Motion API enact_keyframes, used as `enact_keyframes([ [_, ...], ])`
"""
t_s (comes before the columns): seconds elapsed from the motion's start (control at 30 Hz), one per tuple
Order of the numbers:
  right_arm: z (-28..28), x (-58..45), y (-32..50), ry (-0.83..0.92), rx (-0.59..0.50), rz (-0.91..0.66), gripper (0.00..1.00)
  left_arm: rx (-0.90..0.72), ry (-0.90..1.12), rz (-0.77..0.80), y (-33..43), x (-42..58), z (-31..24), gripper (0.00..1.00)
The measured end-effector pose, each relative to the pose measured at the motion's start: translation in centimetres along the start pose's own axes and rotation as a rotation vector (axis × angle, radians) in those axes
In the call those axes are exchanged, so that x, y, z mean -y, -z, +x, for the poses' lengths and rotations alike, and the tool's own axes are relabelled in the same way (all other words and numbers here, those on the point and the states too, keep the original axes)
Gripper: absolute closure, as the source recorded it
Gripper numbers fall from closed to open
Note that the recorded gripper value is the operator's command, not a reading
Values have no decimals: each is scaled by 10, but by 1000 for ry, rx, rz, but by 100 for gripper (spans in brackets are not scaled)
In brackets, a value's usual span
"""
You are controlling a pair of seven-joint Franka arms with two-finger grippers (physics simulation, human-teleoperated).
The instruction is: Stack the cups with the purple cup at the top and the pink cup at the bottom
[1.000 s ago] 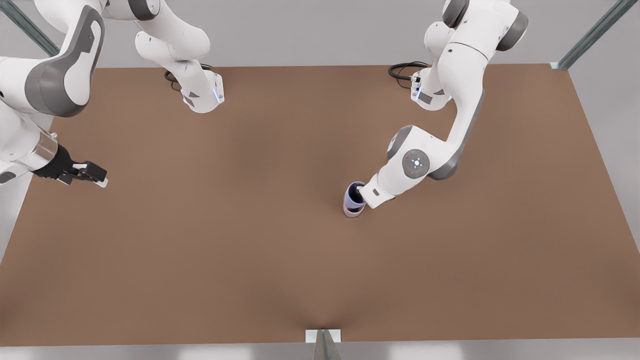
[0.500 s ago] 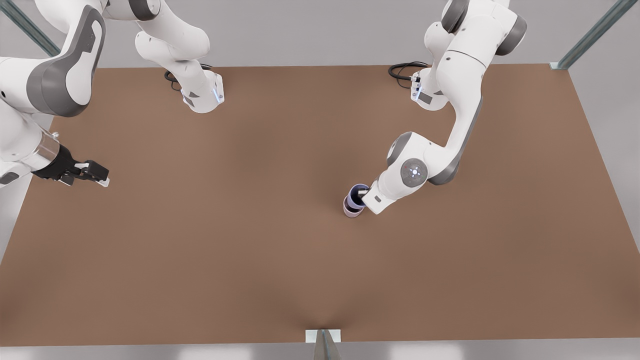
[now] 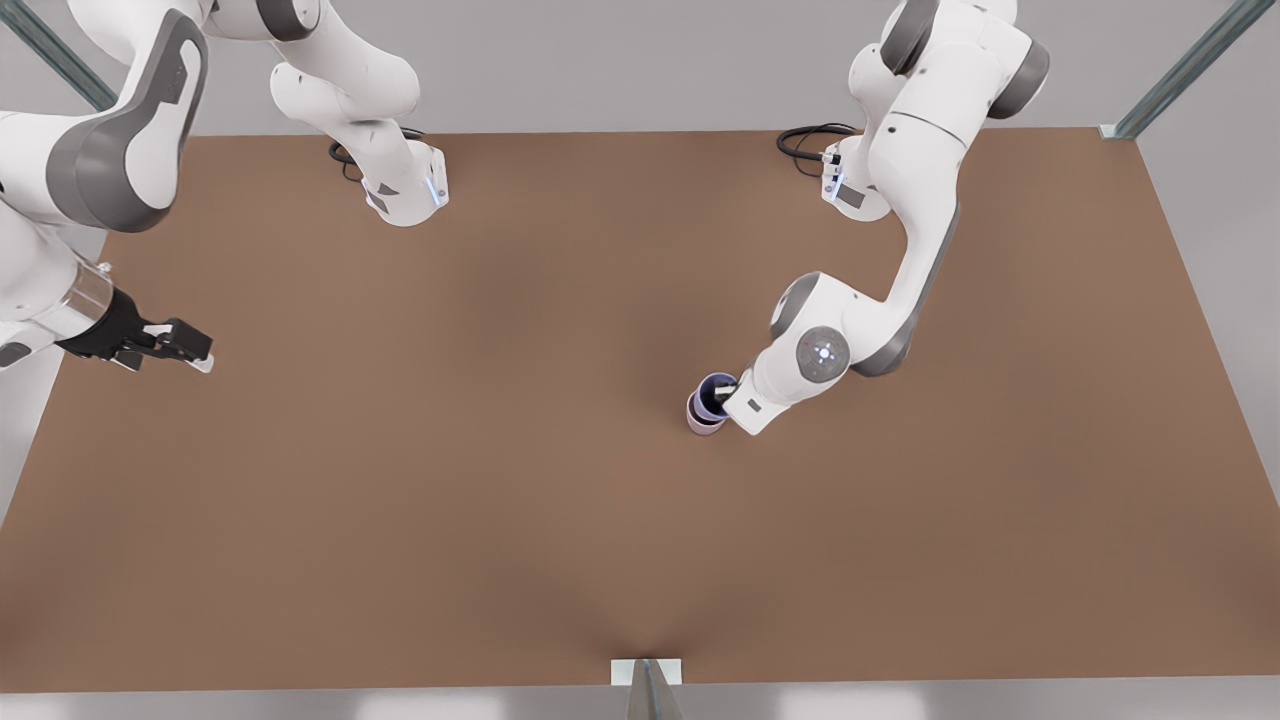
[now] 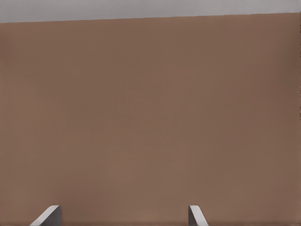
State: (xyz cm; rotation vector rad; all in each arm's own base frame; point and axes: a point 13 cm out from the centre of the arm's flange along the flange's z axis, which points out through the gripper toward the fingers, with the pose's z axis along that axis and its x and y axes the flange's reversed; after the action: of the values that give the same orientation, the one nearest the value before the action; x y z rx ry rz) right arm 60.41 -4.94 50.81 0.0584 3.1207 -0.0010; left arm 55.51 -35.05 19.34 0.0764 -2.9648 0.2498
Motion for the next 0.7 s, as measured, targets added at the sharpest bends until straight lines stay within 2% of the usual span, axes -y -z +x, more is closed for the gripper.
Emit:
enact_keyframes([
  [0.27,0,-2,0,7,0,1,0,0,14,1,-5,0,-2,73],
  [0.5,0,-4,0,14,0,0,0,8,12,-7,-7,-1,-4,72],
  [0.53,0,-4,0,14,0,0,0,10,12,-7,-6,-1,-4,69],
  [0.57,-1,-4,0,14,0,0,0,10,12,-7,-6,-1,-4,61],
  [0.6,-1,-4,-1,15,0,0,0,11,12,-6,-6,-1,-5,46],
  [0.63,-1,-4,-1,15,0,0,0,11,12,-3,-6,-1,-5,19],
  [0.67,-1,-4,-1,15,0,0,0,11,10,2,-6,0,-5,5],
  [0.7,-1,-4,-1,15,0,0,0,10,6,9,-6,1,-5,1],
])
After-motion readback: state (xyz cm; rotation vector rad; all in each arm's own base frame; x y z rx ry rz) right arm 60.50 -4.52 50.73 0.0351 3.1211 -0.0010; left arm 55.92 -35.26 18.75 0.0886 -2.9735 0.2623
